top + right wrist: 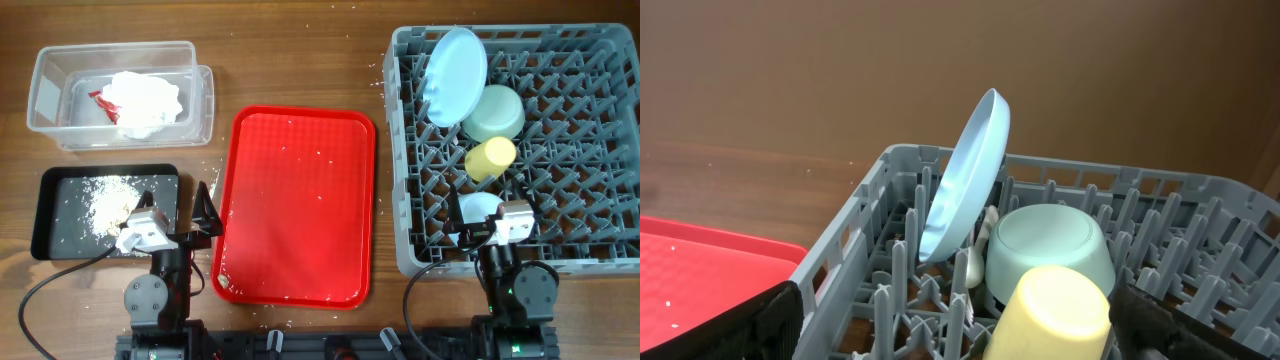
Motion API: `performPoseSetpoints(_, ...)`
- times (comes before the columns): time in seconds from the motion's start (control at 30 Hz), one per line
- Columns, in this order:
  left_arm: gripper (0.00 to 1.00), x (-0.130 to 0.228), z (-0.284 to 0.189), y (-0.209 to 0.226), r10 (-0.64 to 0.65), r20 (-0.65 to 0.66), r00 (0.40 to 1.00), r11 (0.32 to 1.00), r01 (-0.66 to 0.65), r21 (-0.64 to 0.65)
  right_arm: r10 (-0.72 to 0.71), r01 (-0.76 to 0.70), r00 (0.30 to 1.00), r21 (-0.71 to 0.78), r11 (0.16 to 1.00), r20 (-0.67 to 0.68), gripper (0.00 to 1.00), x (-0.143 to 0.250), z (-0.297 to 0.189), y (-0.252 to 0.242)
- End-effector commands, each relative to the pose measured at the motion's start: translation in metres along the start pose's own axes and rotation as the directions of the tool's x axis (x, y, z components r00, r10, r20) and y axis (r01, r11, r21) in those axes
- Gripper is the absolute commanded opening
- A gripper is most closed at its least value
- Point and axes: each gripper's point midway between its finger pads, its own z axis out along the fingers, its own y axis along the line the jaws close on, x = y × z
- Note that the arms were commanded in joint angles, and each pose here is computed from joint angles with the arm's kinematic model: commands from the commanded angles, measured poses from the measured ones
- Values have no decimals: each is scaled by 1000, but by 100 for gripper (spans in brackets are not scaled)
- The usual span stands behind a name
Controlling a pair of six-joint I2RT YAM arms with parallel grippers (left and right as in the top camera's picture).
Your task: Sort waste into correct bins and load items into the dishwasher rack
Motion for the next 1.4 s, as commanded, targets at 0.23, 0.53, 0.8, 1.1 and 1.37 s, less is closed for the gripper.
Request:
performPoseSetpoints(0.23, 100, 20, -1, -4, 43, -76, 996, 999, -40, 36, 14, -14, 1000, -1, 1000, 8, 100, -1, 0, 0)
performPoseSetpoints(0.53, 100, 22, -2, -11, 78, -82, 994, 994, -71, 80, 15, -14, 1000, -1, 1000, 8, 100, -1, 0, 0)
performPoseSetpoints(0.8, 100, 22, -1, -11, 78, -82, 994, 994, -71, 80, 14, -14, 1000, -1, 1000, 8, 100, -1, 0, 0)
performPoseSetpoints(1.1, 100, 22, -1, -11, 78, -82, 994, 994, -71, 80, 15, -15, 1000, -1, 1000, 8, 100, -1, 0, 0)
performPoseSetpoints(1.37, 100, 22, -1, -11, 78, -82, 994, 994, -71, 80, 15, -15, 1000, -1, 1000, 8, 100, -1, 0, 0)
